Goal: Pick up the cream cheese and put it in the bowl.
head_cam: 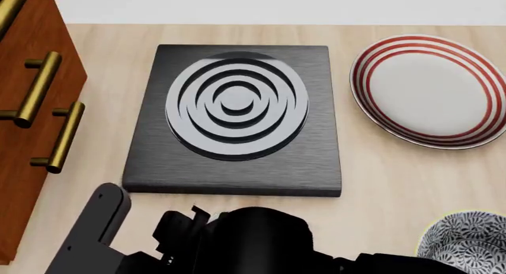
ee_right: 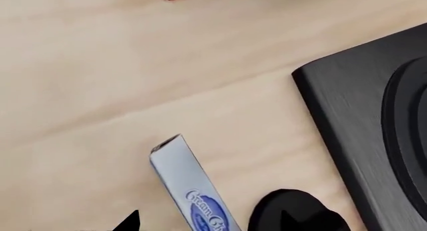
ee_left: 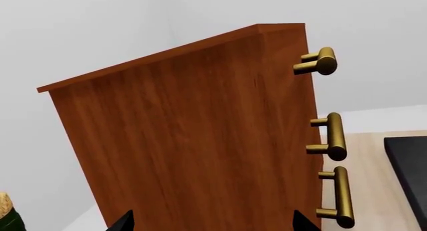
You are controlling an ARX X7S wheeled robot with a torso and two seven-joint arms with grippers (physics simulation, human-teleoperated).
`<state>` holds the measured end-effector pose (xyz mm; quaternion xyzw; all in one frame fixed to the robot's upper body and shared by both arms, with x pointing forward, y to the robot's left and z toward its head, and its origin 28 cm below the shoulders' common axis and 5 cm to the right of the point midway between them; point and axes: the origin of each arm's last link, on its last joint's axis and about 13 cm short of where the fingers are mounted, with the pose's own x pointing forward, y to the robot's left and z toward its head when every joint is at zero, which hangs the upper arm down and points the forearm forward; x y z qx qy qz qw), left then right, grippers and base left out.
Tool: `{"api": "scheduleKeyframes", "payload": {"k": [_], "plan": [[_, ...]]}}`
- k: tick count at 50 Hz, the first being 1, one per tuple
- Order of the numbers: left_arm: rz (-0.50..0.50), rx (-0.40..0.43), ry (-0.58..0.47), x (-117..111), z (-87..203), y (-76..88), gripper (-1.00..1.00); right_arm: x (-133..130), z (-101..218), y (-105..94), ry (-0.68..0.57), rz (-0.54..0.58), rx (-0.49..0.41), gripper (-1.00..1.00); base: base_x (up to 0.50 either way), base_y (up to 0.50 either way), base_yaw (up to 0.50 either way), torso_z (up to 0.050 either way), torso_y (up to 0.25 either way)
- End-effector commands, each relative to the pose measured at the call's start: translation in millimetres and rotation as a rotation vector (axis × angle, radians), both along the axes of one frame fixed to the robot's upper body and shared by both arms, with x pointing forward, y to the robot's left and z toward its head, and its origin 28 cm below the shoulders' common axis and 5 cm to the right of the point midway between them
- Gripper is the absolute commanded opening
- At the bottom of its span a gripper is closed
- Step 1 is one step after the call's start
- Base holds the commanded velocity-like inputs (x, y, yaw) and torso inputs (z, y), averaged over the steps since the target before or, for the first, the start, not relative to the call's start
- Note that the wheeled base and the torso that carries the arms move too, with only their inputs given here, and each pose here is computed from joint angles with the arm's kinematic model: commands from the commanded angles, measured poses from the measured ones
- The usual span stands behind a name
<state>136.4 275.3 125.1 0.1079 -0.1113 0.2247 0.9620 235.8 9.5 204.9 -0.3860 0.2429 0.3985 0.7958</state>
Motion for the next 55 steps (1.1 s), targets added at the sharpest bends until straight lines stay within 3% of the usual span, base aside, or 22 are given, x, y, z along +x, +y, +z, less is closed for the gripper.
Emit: {"api": "scheduleKeyframes", "payload": {"k": [1, 55], "plan": [[-0.004, -0.002, -0.003, -0.4, 0.4, 0.1, 1.0, 6.4, -6.1, 3.1, 0.014, 0.011, -0.031, 1.0, 0.0, 0.0, 0.0, 0.0, 0.0], [-0.005, -0.008, -0.018, -0.4, 0.8, 0.1, 1.0, 21.5, -32.2, 6.5, 0.075, 0.009, -0.172, 1.0, 0.0, 0.0, 0.0, 0.0, 0.0]]}}
